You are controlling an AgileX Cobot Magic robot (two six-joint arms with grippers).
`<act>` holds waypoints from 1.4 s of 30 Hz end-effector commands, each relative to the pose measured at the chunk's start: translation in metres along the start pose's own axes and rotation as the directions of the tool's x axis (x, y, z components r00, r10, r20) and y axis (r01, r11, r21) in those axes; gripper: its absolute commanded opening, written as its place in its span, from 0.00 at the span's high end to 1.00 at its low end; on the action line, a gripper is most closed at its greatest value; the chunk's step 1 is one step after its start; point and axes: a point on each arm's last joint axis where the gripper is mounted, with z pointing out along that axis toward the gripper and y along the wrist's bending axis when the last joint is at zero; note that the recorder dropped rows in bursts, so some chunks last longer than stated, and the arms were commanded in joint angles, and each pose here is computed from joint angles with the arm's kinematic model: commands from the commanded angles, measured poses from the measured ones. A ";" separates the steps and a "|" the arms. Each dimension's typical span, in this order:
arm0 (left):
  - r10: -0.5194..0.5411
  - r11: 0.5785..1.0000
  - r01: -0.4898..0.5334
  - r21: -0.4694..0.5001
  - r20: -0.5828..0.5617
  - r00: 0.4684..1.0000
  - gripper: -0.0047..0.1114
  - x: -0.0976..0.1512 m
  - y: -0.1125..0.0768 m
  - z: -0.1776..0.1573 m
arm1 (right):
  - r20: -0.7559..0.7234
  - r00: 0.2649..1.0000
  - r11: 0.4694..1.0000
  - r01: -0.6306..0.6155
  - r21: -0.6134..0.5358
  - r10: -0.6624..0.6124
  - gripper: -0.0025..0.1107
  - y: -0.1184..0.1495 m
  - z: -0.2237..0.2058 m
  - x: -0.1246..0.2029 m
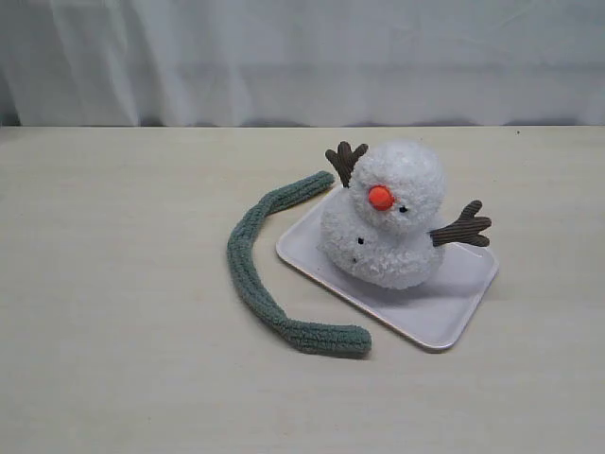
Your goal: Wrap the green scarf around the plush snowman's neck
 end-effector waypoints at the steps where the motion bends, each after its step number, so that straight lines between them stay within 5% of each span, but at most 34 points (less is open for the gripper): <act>1: -0.003 1.000 0.003 0.000 0.011 1.000 0.96 0.000 0.000 0.000 | 0.262 0.965 1.000 0.022 0.016 -0.025 0.92 -0.001 -0.003 -0.023; 6: -0.003 1.000 0.003 0.000 0.011 1.000 0.96 0.000 0.000 0.000 | 0.532 0.845 0.998 -0.057 -0.005 0.051 0.92 -0.002 -0.014 -0.048; 8: -0.003 1.000 0.003 0.000 0.011 1.000 0.96 0.000 0.000 0.000 | 0.623 0.760 0.982 -0.173 -0.079 0.184 0.92 -0.004 -0.020 -0.056; 12: -0.003 1.000 0.003 0.000 0.011 1.000 0.96 0.000 0.000 0.000 | 0.671 0.544 0.862 -0.372 -0.345 0.503 0.92 -0.005 -0.031 -0.068; 14: -0.003 1.000 0.003 0.000 0.011 1.000 0.96 0.000 0.000 0.000 | 0.681 0.570 0.887 -0.315 -0.336 0.461 0.92 -0.002 -0.034 -0.073; 17: -0.003 1.000 0.003 0.000 0.011 1.000 0.96 0.000 0.000 0.000 | 0.603 0.711 0.932 -0.261 -0.250 0.361 0.90 0.000 -0.036 -0.091; 25: -0.003 1.000 0.003 0.000 0.011 1.000 0.96 0.000 0.000 0.000 | 0.322 0.904 0.957 -0.290 -0.021 0.281 0.37 -0.015 -0.037 -0.155; 31: -0.003 1.000 0.003 0.000 0.011 1.000 0.96 0.000 0.000 0.000 | -0.082 0.983 0.984 -0.157 0.087 0.164 0.31 -0.018 -0.016 -0.181; 36: -0.003 1.000 0.003 0.000 0.011 1.000 0.96 0.000 0.000 0.000 | -0.288 0.952 0.971 -0.157 -0.178 0.101 0.33 0.006 0.009 -0.195; 39: -0.003 1.000 0.003 0.000 0.011 1.000 0.96 0.000 0.000 0.000 | -0.349 0.937 0.857 -0.204 -0.473 0.031 0.35 0.034 0.023 -0.196; 42: -0.003 1.000 0.003 0.000 0.011 1.000 0.96 0.000 0.000 0.000 | -0.417 0.909 0.754 -0.264 -0.602 -0.014 0.41 0.047 0.039 -0.192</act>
